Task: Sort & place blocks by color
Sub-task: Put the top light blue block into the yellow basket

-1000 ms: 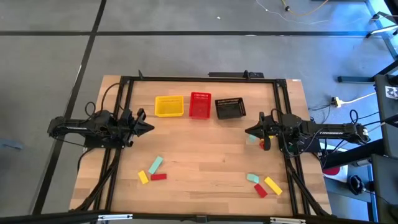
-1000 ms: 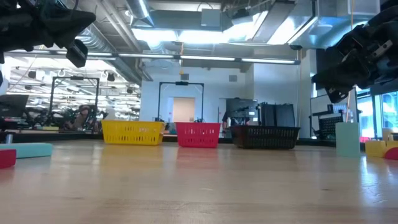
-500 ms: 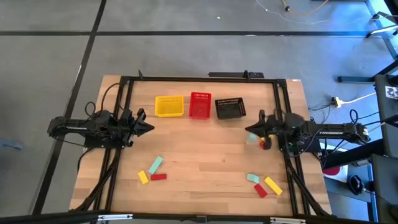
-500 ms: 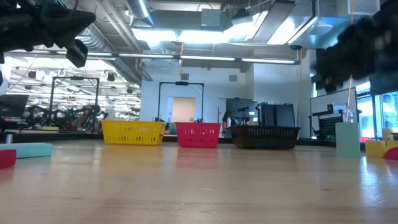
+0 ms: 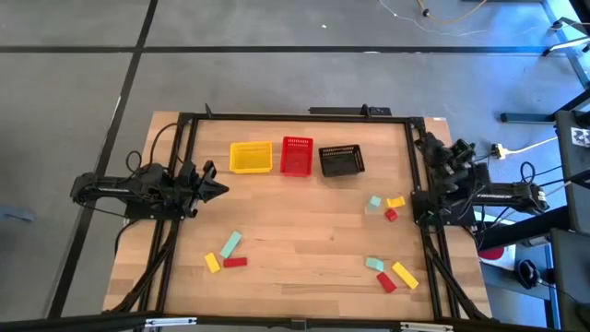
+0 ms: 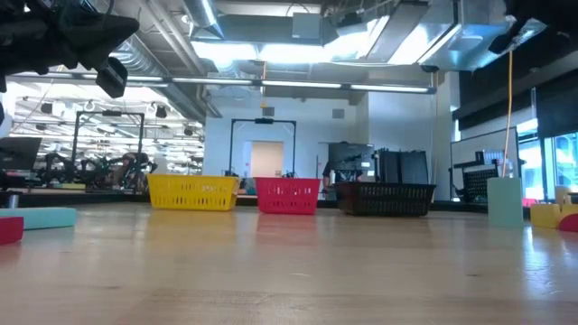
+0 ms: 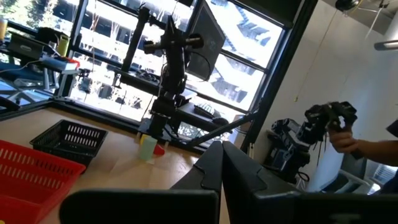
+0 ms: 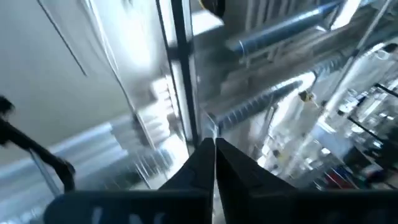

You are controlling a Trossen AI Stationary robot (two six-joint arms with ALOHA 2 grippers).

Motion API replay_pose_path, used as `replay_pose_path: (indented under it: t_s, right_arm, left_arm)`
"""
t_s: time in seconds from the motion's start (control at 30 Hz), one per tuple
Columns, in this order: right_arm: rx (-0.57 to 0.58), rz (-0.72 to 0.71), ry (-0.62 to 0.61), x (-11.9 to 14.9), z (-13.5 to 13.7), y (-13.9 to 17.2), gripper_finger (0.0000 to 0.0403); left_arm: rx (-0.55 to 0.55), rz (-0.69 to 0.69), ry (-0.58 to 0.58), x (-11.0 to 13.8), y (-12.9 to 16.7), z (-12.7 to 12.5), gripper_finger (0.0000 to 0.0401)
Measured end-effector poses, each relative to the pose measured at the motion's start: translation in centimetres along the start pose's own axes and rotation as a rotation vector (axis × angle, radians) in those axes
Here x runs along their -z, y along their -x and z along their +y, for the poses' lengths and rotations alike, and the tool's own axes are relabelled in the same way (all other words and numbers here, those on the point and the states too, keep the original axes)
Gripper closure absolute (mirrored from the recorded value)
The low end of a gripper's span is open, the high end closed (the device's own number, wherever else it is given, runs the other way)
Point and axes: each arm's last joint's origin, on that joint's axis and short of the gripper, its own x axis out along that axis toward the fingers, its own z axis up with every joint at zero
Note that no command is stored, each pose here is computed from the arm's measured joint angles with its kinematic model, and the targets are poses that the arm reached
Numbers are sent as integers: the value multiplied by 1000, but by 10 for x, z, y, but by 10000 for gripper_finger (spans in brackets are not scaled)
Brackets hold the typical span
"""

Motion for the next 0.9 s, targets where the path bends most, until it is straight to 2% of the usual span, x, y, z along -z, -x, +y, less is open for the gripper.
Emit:
replay_pose_path:
  t_s: [0.07, 0.17, 0.33, 0.5, 0.67, 0.77, 0.9]
  right_arm:
    - [69, 143, 31, 3, 4, -15, 375]
    - [202, 400, 100, 6, 11, -36, 338]
    - [423, 798, 137, 10, 19, -60, 235]
    - [663, 1258, 106, 21, 20, -63, 147]
    - [927, 1628, 46, 41, 11, -51, 127]
    - [1011, 1778, 30, 59, 2, -44, 126]
    - [1063, 1904, 91, 83, -11, -40, 126]
  left_arm:
    - [1, -1, 0, 0, 0, 0, 401]
    - [1, 0, 0, 0, 0, 0, 401]
    - [0, 0, 0, 0, 0, 0, 401]
    - [0, 0, 0, 0, 0, 0, 401]
    - [0, 0, 0, 0, 0, 0, 401]
    - [0, 0, 0, 0, 0, 0, 401]
    - [0, 0, 0, 0, 0, 0, 401]
